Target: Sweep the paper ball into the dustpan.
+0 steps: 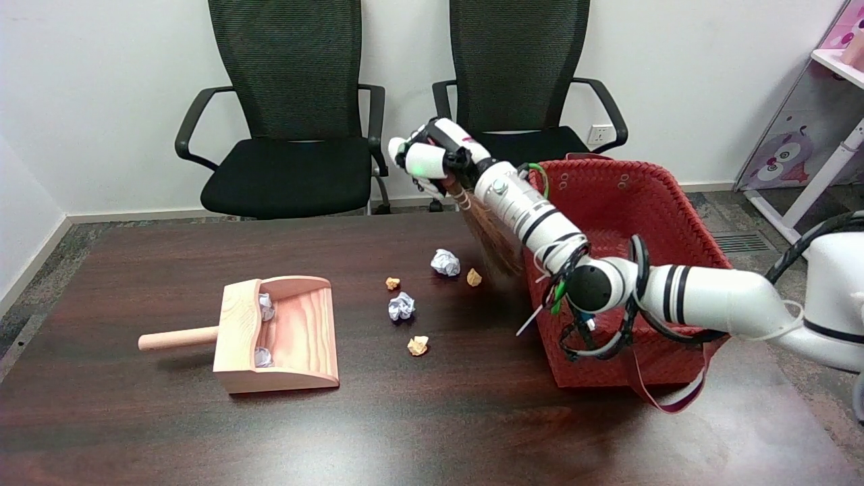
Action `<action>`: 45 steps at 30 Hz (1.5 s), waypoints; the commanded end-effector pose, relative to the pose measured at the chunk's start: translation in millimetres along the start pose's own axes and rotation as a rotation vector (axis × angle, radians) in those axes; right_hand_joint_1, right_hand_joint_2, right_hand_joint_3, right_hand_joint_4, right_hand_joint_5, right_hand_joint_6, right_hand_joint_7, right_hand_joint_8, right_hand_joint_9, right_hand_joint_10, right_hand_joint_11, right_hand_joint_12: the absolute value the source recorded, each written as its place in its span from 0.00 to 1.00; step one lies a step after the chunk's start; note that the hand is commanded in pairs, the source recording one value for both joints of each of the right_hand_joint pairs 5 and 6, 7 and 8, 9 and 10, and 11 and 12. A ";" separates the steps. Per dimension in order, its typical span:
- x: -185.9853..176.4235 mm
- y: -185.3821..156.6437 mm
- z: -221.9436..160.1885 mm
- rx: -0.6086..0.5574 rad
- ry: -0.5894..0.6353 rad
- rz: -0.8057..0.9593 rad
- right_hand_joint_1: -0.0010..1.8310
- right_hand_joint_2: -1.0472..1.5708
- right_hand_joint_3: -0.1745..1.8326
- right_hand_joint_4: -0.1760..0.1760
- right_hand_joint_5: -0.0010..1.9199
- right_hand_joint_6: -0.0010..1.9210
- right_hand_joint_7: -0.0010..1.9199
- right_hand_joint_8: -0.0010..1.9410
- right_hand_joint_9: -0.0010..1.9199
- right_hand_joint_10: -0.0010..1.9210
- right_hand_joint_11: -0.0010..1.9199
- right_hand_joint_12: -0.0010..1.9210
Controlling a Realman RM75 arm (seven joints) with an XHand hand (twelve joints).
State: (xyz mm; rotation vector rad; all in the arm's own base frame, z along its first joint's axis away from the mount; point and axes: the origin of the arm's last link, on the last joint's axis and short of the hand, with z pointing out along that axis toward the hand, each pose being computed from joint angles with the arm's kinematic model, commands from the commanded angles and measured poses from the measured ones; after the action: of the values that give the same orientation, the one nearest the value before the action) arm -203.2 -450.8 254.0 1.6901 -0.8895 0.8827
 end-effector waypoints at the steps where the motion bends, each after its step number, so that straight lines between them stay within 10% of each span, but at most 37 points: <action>1: -48.6 10.3 -6.6 0.013 -0.100 -0.065 0.40 0.94 0.77 0.67 1.00 1.00 1.00 0.99 1.00 1.00 1.00 1.00; 15: -89.4 3.6 -7.9 0.011 -0.154 0.016 0.39 0.87 0.85 0.63 1.00 1.00 1.00 0.99 1.00 1.00 1.00 1.00; 28: -111.5 13.6 -7.8 -0.085 -0.149 0.538 0.40 0.69 0.89 0.54 1.00 1.00 1.00 0.99 1.00 1.00 1.00 1.00; 45: -115.8 -23.5 11.9 -0.035 -0.176 0.943 0.40 0.79 0.81 0.52 1.00 1.00 1.00 0.99 1.00 1.00 0.92 0.92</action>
State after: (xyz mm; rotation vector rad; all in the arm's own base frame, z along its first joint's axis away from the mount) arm -254.5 -433.3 165.2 1.4951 -1.5195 1.0952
